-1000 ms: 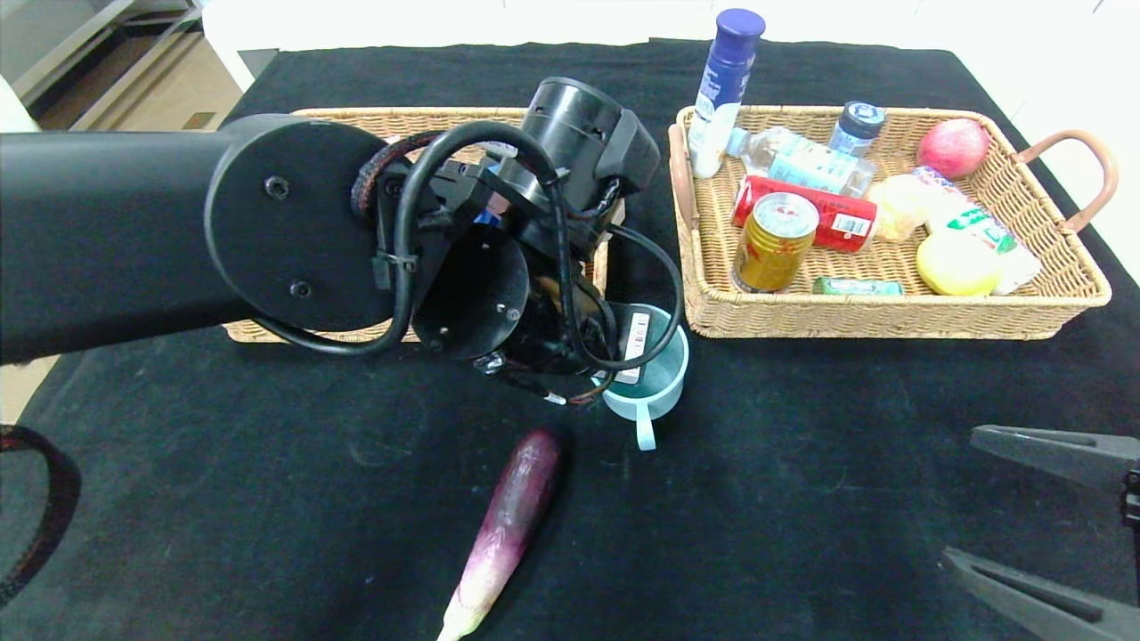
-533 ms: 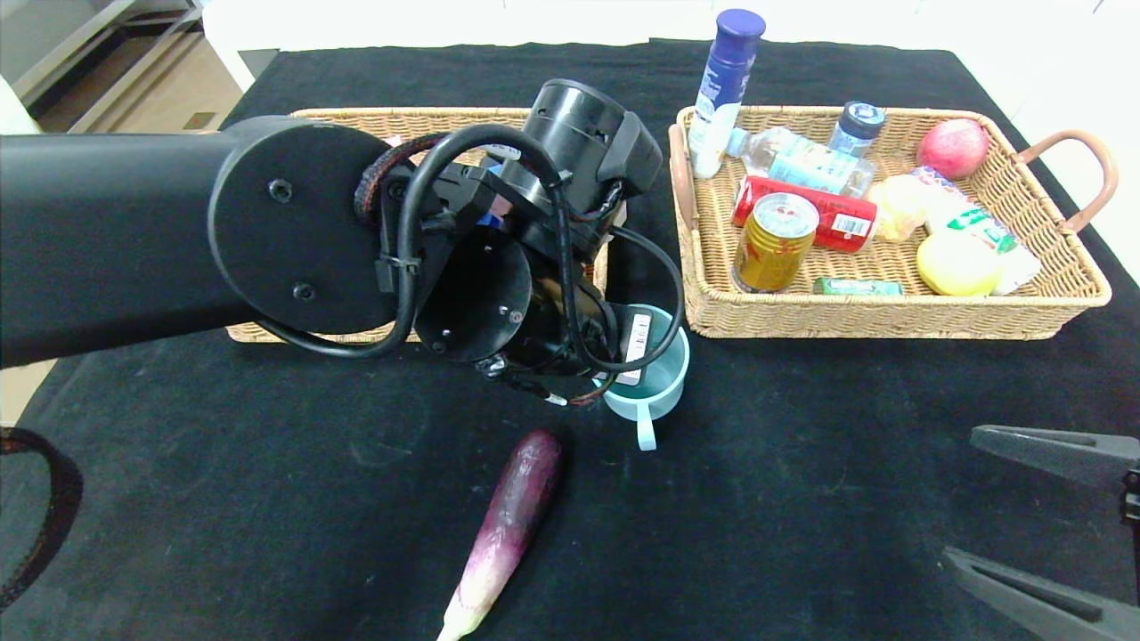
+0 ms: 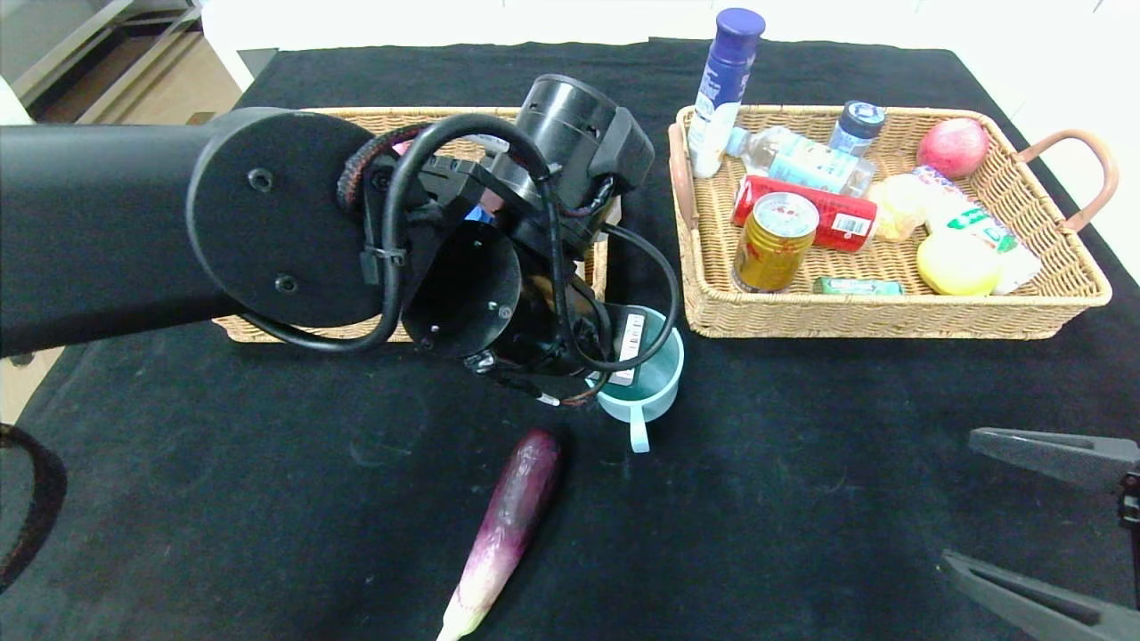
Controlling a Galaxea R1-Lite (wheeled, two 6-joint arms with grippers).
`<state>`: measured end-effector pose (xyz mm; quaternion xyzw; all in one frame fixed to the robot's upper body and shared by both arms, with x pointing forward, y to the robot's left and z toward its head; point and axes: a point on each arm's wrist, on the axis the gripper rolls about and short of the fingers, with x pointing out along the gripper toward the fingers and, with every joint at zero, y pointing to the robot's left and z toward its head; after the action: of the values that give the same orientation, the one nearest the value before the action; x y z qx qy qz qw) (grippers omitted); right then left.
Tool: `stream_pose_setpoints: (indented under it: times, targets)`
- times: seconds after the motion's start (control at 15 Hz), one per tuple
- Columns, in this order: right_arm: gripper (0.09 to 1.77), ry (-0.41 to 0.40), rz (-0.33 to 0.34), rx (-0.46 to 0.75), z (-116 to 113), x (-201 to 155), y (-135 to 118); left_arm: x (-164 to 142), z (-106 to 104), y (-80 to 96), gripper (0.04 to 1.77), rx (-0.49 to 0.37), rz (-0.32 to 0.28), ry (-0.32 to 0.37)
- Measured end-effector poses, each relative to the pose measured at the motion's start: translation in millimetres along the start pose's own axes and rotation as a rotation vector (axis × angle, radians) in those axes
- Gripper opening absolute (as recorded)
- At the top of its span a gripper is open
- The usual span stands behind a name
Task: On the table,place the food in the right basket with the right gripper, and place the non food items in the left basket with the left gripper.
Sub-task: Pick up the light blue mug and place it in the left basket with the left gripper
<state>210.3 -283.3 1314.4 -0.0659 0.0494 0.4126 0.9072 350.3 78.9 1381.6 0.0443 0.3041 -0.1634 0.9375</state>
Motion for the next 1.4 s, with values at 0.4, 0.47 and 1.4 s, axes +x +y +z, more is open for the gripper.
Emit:
stream_pose_setpoints:
  times: [0.4, 0.47, 1.4]
  targets:
    - [1.71, 0.008, 0.003, 0.004, -1.7, 1.3, 0.0, -42.5, 11.4, 9.7, 0.17, -0.028, -0.046, -0.083]
    - [1.71, 0.009, 0.004, 0.005, -1.9, 1.4, 0.0, -51.2, 12.8, 12.4, 0.17, -0.034, -0.066, -0.095]
    - [1.71, 0.011, 0.004, 0.005, -2.2, 2.3, -0.5, -110.6, 38.4, 85.5, 0.17, -0.189, 0.043, -0.304]
